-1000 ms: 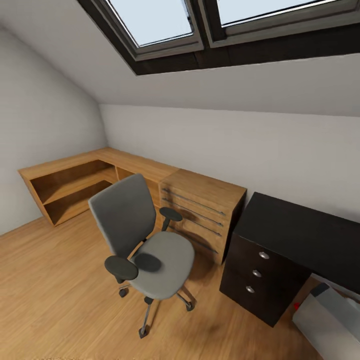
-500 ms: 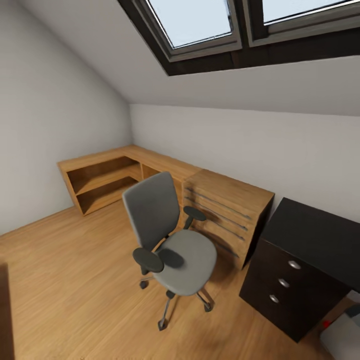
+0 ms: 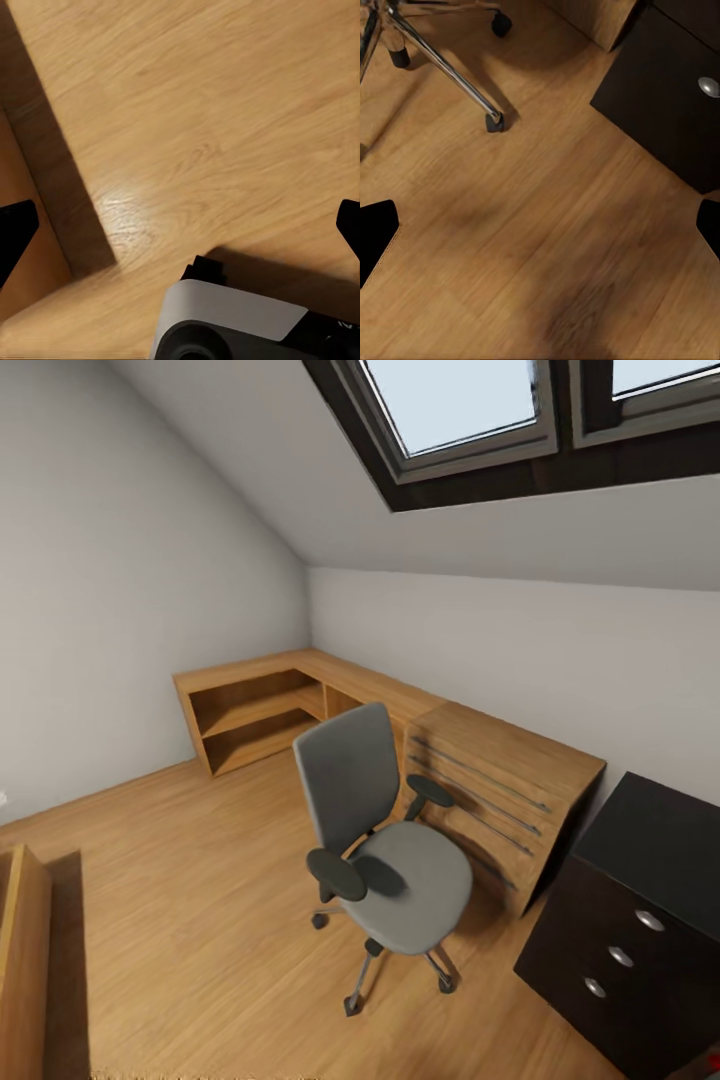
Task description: In the bedroom, organize the workspace by keeping the computer under the desk, ensuring the monitor is on the desk, placing the keyboard on the desk next to the monitor, placing the mouse on the desk next to the keyboard, moving the folder from the swivel chair onto the desk next to the mouse, stacking the notebook on top of the folder with the pen on top of the notebook, and positioning the swivel chair next to the desk.
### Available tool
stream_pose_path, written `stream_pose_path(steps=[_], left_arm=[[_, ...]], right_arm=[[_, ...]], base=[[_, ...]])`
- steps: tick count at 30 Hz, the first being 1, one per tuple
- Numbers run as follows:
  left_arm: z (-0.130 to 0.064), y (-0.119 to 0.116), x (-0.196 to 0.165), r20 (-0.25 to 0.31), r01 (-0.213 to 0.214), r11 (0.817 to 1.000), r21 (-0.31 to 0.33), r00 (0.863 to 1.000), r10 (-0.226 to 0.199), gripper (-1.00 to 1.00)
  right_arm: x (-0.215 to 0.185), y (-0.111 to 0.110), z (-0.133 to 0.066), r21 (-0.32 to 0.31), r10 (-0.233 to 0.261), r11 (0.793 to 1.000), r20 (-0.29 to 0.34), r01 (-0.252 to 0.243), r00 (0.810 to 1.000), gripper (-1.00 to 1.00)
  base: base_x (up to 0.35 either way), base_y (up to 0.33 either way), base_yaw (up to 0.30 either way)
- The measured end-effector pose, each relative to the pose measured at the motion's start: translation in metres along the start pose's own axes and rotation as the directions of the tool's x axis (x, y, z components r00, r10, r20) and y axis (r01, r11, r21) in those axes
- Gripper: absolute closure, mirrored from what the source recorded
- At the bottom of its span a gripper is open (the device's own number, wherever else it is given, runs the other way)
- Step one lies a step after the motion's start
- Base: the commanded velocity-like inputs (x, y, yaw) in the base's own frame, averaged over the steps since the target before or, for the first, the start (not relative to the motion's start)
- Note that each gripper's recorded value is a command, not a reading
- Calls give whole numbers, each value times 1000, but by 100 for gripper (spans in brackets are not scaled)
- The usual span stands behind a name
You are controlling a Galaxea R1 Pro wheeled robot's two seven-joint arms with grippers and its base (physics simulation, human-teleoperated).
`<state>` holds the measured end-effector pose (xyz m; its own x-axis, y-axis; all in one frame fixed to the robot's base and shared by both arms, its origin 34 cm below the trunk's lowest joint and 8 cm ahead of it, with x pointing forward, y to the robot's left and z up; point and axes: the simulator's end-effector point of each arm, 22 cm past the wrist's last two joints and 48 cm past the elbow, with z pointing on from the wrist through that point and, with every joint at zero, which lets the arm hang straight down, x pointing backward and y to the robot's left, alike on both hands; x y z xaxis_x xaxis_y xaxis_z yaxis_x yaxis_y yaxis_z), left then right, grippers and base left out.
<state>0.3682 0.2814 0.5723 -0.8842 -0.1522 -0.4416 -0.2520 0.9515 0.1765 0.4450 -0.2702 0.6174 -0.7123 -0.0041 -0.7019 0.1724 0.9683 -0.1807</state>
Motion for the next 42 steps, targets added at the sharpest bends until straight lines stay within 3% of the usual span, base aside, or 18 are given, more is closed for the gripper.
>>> stream_pose_path(steps=[12,24,42], left_arm=[[0,0,0,0,0,1000,0,1000,0,-100],[0,0,0,0,0,1000,0,1000,0,-100],[0,0,0,-1,-2,1000,1,1000,2,-100]], right_arm=[[0,4,-1,-5,0,1000,0,0,1000,-100],[-4,12,-1,-37,-49,998,22,50,999,-100],[-5,13,-2,-41,-53,998,24,54,998,-100]], base=[[0,0,276],[0,0,276],[0,0,278]])
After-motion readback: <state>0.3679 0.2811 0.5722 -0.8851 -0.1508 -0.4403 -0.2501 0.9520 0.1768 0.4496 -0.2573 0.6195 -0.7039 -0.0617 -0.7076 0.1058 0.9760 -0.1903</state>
